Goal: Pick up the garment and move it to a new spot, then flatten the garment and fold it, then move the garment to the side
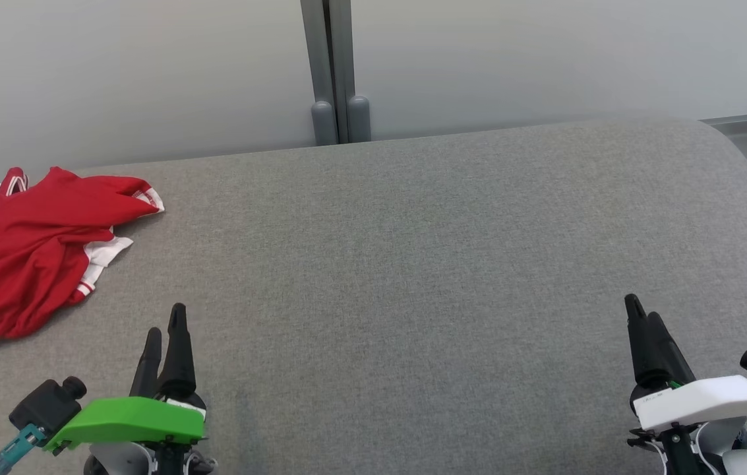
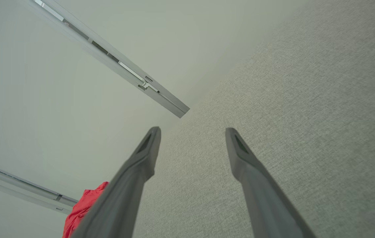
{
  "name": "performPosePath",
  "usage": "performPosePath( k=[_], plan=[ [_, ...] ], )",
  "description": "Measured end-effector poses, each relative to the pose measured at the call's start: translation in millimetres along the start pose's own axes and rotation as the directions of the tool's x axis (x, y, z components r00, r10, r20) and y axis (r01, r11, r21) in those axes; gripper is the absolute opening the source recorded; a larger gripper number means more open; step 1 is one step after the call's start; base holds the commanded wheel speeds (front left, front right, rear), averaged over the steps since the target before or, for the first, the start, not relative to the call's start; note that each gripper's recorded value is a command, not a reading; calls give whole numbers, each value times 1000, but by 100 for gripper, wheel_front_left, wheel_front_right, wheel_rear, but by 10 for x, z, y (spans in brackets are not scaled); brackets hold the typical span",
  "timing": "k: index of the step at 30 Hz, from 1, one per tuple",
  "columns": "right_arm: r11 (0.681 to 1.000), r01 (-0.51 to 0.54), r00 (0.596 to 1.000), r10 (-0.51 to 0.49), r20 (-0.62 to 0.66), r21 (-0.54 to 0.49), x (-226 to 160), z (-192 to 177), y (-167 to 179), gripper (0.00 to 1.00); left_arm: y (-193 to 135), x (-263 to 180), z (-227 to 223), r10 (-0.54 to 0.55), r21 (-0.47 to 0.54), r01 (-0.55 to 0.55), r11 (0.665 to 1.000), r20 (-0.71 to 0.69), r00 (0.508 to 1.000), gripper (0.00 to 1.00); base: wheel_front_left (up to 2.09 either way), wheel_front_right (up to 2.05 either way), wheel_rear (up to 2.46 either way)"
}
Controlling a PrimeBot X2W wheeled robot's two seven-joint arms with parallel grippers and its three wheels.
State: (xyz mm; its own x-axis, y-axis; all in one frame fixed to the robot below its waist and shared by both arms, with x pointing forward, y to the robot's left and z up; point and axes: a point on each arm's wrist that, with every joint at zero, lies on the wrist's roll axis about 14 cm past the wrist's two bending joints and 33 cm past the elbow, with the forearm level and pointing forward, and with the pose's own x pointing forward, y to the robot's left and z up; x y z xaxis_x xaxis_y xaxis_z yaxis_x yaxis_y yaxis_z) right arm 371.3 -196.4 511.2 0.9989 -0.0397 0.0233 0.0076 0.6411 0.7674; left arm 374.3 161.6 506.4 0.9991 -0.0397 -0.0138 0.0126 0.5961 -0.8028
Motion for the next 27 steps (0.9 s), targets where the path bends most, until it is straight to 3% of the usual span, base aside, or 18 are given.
performPosePath(
  k=[10, 27],
  plan=[
    [984, -32, 999, 29, -17, -176, -31, -68, 68, 100, 45, -54, -55, 10, 150, -9, 989, -5, 1000, 100, 0, 0, 0],
    [915, -78, 997, 69, -37, -395, -56, -151, 138, 100, 100, -114, -193, 11, 333, -1, 943, -29, 1000, 100, 0, 0, 0]
  ],
)
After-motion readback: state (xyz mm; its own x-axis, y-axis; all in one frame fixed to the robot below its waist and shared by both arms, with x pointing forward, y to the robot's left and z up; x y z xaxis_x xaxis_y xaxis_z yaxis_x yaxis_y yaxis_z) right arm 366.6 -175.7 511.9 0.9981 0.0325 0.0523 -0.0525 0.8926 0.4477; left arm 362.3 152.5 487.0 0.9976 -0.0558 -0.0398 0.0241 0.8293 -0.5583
